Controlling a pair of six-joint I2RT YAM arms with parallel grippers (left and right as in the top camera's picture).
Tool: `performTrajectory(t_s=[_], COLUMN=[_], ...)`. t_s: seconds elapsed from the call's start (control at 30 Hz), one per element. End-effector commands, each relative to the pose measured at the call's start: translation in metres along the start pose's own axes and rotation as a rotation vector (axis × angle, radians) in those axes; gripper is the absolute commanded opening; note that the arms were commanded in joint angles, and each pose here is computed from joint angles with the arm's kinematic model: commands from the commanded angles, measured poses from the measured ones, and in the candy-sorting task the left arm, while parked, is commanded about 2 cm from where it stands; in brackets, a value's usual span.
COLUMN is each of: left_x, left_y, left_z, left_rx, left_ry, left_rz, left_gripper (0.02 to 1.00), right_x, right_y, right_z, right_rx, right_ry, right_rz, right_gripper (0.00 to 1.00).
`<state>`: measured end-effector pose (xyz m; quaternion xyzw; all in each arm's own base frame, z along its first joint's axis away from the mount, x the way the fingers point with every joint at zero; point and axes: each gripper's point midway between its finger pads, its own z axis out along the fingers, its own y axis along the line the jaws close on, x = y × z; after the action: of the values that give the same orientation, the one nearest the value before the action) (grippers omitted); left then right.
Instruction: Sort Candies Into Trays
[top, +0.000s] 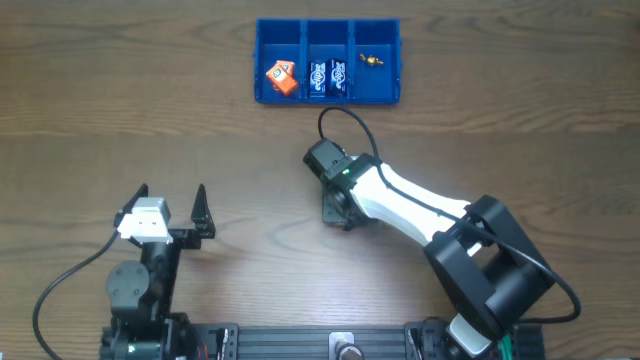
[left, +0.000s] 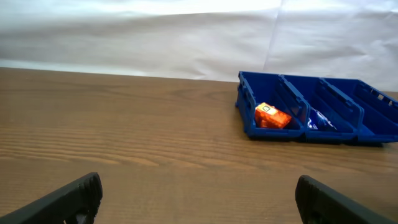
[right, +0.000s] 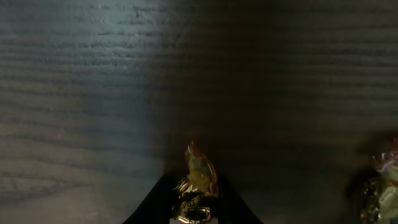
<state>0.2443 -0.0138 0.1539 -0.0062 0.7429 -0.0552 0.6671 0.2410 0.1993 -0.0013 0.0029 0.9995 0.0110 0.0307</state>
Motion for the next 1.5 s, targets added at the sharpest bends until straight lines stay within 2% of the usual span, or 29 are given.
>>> performTrajectory(t_s=[0.03,0.1,0.17,0.27,0.33,0.47,0.6,0.73,0.9,1.03,1.1,1.17,1.33,1.43,1.5], left_x=[0.016,0.016,0.016,0.016,0.016,0.016,0.016,0.016,0.016,0.016,0.016,0.016,0.016,0.016,0.016], left_y=[0.0,0.0,0.0,0.0,0.0,0.0,0.0,0.0,0.0,0.0,0.0,0.0,0.0,0.0,0.0], left_z=[0.001,0.001,0.001,0.001,0.001,0.001,0.001,0.001,0.001,0.001,0.001,0.001,0.001,0.001,0.001], left_rx=[0.006,0.006,0.006,0.006,0.006,0.006,0.006,0.006,0.006,0.006,0.007,0.006,0.007,0.006,0.006], left_ry=[0.049,0.049,0.049,0.049,0.049,0.049,0.049,0.049,0.049,0.049,0.049,0.049,0.049,0.049,0.049], left_rz=[0.011,0.011,0.011,0.011,0.011,0.011,0.011,0.011,0.011,0.011,0.011,0.011,0.011,0.011,0.011], left_gripper=[0.998,0.998,0.998,0.996,0.998,0.998,0.998,0.998,0.996,0.996,0.996,0.998,0.998,0.998,0.998], right_x=[-0.04,-0.073,-0.11,-0.169,-0.206,-0.262,-0.287,-0.292,-0.299,-0.304,-0.306,-0.305,-0.267,-0.214,-0.17], right_y=[0.001,-0.004,-0.01,-0.02,-0.027,-0.041,-0.051,-0.06,-0.059,-0.055,-0.056,-0.061,-0.071,-0.075,-0.081], right_z=[-0.06,-0.11,-0.15,-0.195,-0.21,-0.199,-0.152,-0.125,-0.126,-0.13,-0.139,-0.152,-0.177,-0.173,-0.16], right_rx=[0.036,0.069,0.064,0.04,0.033,0.05,0.079,0.1,0.092,0.07,0.063,0.053,0.061,0.067,0.066], right_ry=[-0.133,-0.223,-0.301,-0.405,-0.464,-0.511,-0.472,-0.432,-0.454,-0.482,-0.502,-0.517,-0.506,-0.451,-0.396], right_rz=[0.007,-0.006,-0.009,0.006,0.022,0.041,0.056,0.07,0.075,0.076,0.081,0.091,0.066,0.038,0.054], right_gripper=[0.141,0.143,0.143,0.145,0.145,0.152,0.178,0.189,0.224,0.404,0.533,0.573,0.573,0.581,0.592])
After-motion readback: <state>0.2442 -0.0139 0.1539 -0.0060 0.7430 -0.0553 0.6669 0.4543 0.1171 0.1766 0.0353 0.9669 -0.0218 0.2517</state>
